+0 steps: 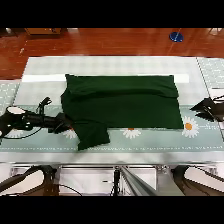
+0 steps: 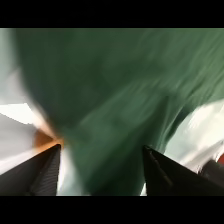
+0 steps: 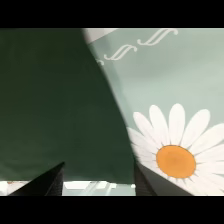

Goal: Fold the shirts.

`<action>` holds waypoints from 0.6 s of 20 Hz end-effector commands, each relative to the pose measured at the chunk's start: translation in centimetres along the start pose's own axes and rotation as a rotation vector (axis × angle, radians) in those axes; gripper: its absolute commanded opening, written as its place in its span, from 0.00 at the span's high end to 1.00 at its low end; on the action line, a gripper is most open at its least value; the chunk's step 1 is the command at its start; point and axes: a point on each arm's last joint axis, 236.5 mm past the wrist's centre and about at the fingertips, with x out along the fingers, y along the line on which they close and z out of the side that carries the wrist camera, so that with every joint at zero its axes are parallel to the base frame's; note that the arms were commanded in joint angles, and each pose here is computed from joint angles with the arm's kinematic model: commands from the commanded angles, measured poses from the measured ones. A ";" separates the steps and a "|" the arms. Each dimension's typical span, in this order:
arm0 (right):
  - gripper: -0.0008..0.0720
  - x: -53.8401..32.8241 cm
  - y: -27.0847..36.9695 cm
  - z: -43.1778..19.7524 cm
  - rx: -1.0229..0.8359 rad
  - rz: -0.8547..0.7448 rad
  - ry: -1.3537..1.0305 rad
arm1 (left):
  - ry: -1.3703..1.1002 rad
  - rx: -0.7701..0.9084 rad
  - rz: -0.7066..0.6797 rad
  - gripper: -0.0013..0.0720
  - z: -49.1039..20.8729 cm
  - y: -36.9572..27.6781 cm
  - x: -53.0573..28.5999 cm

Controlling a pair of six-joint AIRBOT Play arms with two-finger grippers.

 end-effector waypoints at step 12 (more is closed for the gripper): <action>0.26 0.2 -1.4 -2.7 -0.003 -0.056 0.091 | -0.039 0.027 0.017 0.95 1.0 -0.5 3.2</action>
